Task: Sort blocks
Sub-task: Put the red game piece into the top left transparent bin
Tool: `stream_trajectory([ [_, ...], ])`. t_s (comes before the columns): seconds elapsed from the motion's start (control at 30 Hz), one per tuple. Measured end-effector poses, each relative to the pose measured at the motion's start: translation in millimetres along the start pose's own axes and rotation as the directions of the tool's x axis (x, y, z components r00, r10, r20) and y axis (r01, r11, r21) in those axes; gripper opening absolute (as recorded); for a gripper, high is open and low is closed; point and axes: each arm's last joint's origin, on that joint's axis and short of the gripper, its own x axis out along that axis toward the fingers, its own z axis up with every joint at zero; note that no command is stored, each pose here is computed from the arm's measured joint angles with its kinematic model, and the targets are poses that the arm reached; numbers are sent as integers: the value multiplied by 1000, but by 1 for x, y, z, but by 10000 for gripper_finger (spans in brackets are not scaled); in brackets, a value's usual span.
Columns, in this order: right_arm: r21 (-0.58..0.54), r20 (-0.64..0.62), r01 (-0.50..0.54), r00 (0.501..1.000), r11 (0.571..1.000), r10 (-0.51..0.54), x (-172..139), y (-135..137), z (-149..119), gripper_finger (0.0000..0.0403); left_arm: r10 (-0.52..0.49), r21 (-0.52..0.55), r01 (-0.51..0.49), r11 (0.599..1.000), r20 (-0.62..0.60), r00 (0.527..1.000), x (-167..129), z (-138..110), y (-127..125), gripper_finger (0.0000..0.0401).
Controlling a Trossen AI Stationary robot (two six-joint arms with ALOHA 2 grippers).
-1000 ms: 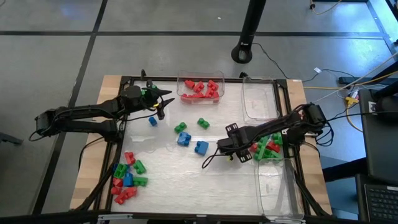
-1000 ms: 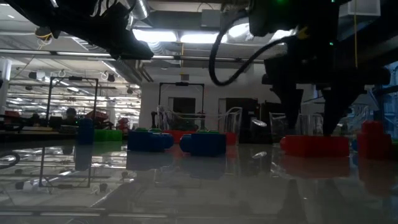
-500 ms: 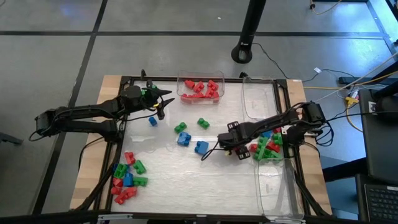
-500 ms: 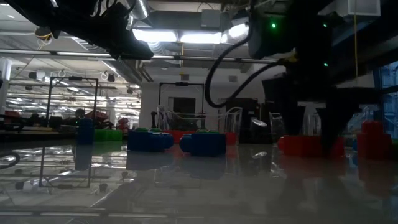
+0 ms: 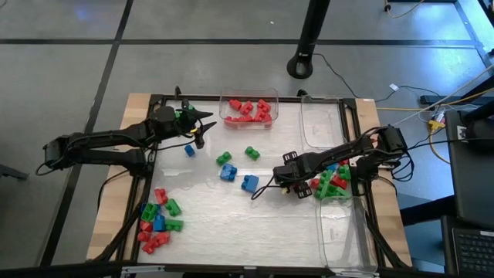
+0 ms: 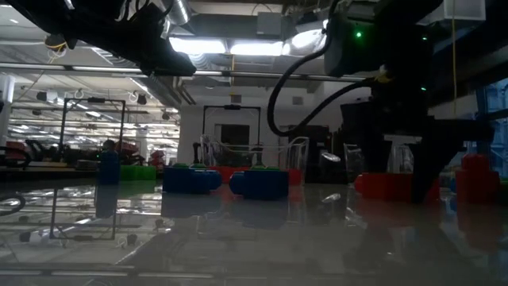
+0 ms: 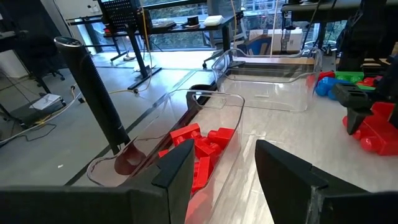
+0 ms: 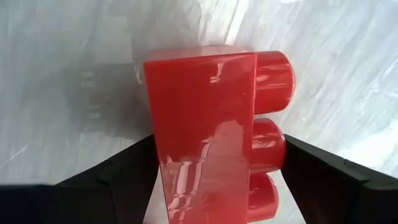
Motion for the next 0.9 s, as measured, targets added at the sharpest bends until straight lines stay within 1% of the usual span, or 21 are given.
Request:
stream_trajectory([
  [0.13,-5,-4,15,1000,1000,-15,0,0,0,310,0,1,0,1000,0,1000,0,0,0,159],
  [0.4,-10,7,42,999,999,-42,1,-1,2,245,0,0,0,1000,0,1000,0,0,0,159],
  [0.53,-16,7,44,999,999,-44,1,-1,2,242,0,0,0,1000,0,1000,0,0,0,159],
  [0.7,-19,3,41,999,999,-41,1,-1,2,253,0,1,0,1000,0,1000,0,0,0,159],
  [0.9,-53,-8,40,999,998,-41,-8,-3,8,236,0,2,0,1000,0,1000,0,0,0,159],
])
